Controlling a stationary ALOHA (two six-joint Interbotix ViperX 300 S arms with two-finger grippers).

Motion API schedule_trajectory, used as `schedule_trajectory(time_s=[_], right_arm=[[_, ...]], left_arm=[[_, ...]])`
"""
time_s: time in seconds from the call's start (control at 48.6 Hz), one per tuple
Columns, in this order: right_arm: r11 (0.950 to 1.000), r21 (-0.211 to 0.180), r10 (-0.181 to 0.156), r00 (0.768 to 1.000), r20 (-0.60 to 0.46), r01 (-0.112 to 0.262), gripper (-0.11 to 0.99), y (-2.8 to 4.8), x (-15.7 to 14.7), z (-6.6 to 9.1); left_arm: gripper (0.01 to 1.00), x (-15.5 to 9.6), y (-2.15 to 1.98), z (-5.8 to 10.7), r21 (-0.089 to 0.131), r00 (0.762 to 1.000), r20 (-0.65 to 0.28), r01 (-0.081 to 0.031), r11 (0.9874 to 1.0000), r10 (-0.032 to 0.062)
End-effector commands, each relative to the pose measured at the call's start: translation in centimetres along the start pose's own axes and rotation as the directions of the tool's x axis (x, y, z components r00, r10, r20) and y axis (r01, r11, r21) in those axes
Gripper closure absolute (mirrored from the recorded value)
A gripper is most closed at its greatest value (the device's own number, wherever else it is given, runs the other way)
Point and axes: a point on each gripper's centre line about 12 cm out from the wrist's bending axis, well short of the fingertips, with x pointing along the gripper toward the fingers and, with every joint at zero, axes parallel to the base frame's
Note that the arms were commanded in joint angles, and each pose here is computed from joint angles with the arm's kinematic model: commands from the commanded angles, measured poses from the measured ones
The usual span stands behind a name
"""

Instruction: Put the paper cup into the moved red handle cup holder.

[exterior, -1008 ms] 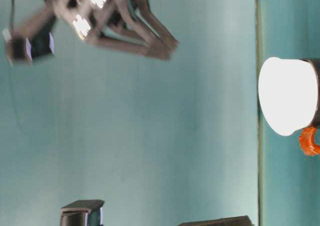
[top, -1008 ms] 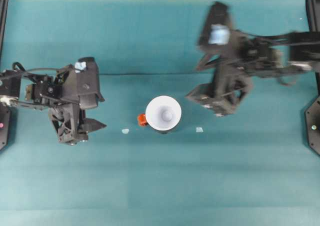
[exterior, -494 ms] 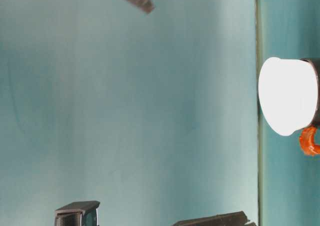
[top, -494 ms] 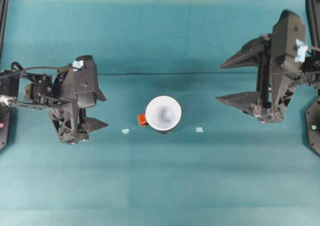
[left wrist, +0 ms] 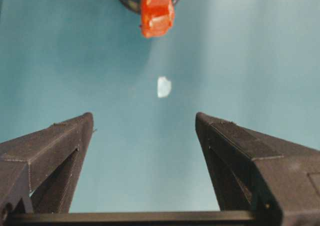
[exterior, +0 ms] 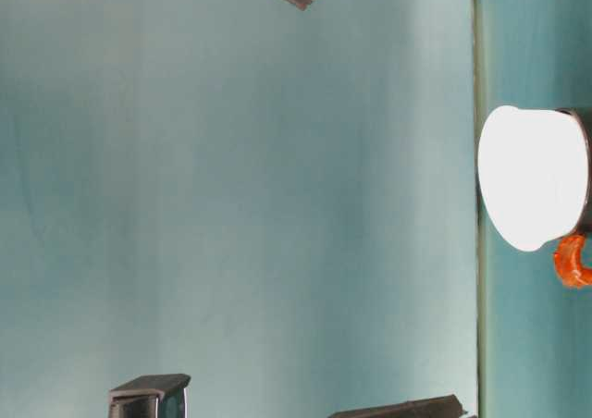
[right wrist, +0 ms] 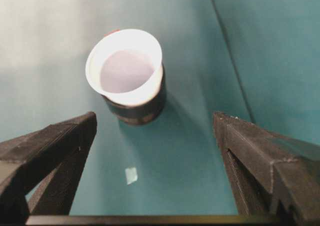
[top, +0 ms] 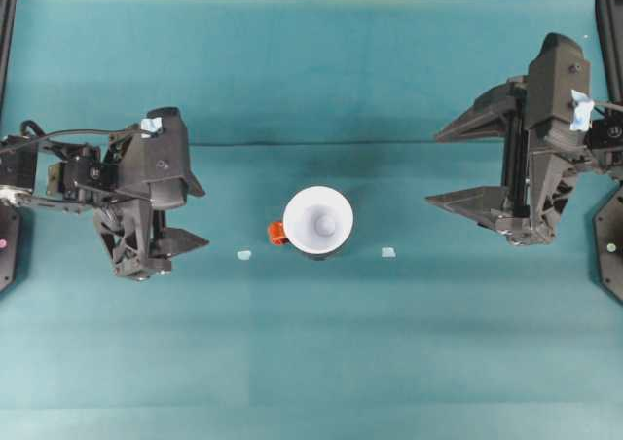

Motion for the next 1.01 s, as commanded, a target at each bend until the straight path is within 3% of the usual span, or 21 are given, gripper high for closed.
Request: schedule_trajectory(time_s=[0.0, 0.638, 0.988], right_arm=[[1.0000, -0.006, 0.006, 1.000, 0.024, -0.006, 0.01, 0.15, -0.3, 0.6], [1.0000, 0.004, 0.005, 1.000, -0.005, -0.005, 0.01, 0.09, 0.2, -0.3], [1.0000, 0.002, 0.004, 1.000, -0.014, -0.004, 0.01, 0.05, 0.2, -0.7]], left_arm=[[0.102, -0.3, 0.00, 0.4, -0.003, 1.000, 0.021, 0.001, 1.0000, -0.0014], [0.102, -0.3, -0.11, 0.7, 0.009, 1.000, 0.026, 0.003, 1.0000, -0.0033], [0.102, -0.3, -0.08, 0.7, 0.004, 1.000, 0.026, 0.003, 1.0000, -0.0030]])
